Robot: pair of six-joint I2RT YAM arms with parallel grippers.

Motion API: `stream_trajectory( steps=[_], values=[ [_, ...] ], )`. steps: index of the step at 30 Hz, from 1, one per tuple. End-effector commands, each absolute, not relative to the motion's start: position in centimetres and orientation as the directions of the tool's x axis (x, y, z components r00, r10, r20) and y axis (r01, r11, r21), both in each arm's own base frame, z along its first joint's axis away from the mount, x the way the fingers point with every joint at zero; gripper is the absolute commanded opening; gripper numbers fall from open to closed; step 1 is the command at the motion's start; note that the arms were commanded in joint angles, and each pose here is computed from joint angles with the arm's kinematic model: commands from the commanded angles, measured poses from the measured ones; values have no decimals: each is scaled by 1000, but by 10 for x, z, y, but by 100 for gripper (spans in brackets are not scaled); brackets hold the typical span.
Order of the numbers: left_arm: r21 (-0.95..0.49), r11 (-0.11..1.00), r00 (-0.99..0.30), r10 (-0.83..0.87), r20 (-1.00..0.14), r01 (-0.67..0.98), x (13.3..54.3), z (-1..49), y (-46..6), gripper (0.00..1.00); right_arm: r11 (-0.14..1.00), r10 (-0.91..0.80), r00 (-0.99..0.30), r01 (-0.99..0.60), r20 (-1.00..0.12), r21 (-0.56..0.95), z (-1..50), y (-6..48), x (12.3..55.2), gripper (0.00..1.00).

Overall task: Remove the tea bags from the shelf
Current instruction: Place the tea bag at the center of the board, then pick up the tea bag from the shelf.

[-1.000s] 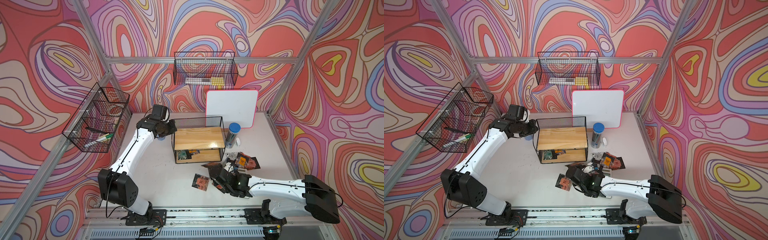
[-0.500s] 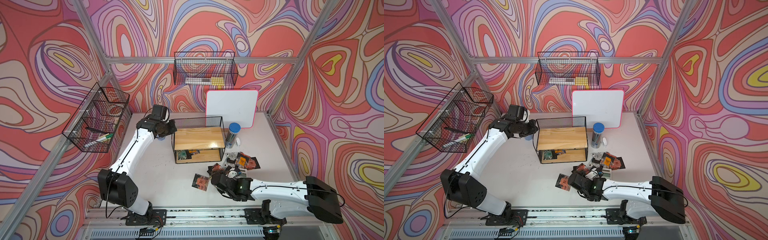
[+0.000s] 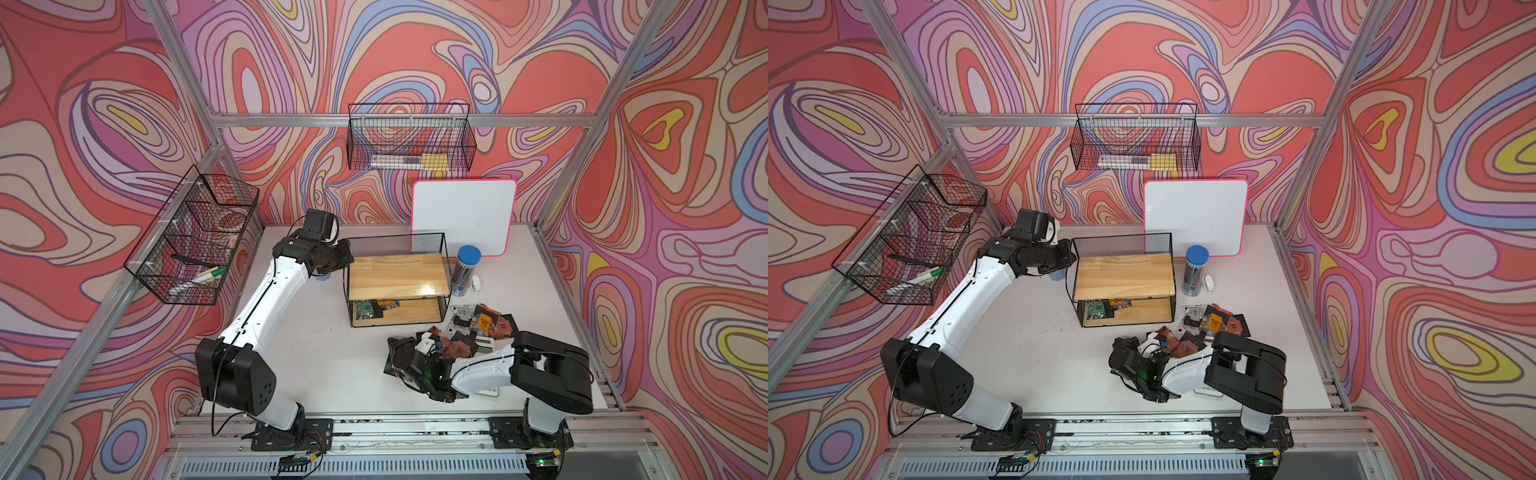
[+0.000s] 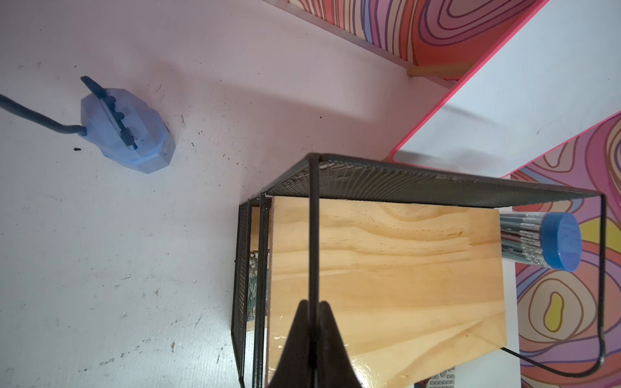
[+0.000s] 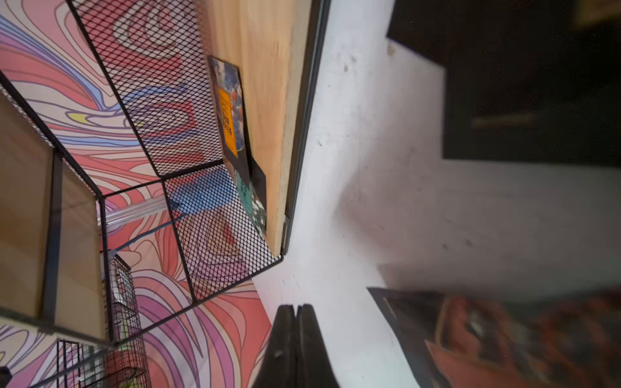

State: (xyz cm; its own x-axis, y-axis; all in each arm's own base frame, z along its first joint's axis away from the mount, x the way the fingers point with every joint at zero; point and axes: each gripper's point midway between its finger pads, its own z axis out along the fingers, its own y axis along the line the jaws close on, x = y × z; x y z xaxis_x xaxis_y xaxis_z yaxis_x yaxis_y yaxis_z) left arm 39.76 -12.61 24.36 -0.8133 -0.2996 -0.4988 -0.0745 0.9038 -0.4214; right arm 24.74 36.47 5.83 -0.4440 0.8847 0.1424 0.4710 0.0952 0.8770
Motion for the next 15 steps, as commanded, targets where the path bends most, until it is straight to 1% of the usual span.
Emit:
stream_trajectory(
  steps=[1, 7, 15],
  values=[
    [-350, 925, -840, -307, -448, -151, 382, 224, -107, 0, -95, 877, -408, 367, 252, 925, 101, 383, 277, 0],
    [-344, 927, -840, -305, -450, -153, 380, 223, -106, 0, -107, 900, -362, 360, 244, 927, 94, 383, 313, 0],
    [-337, 929, -841, -302, -450, -153, 379, 221, -105, 0, -127, 930, -280, 360, 237, 924, 76, 372, 345, 0]
  ],
)
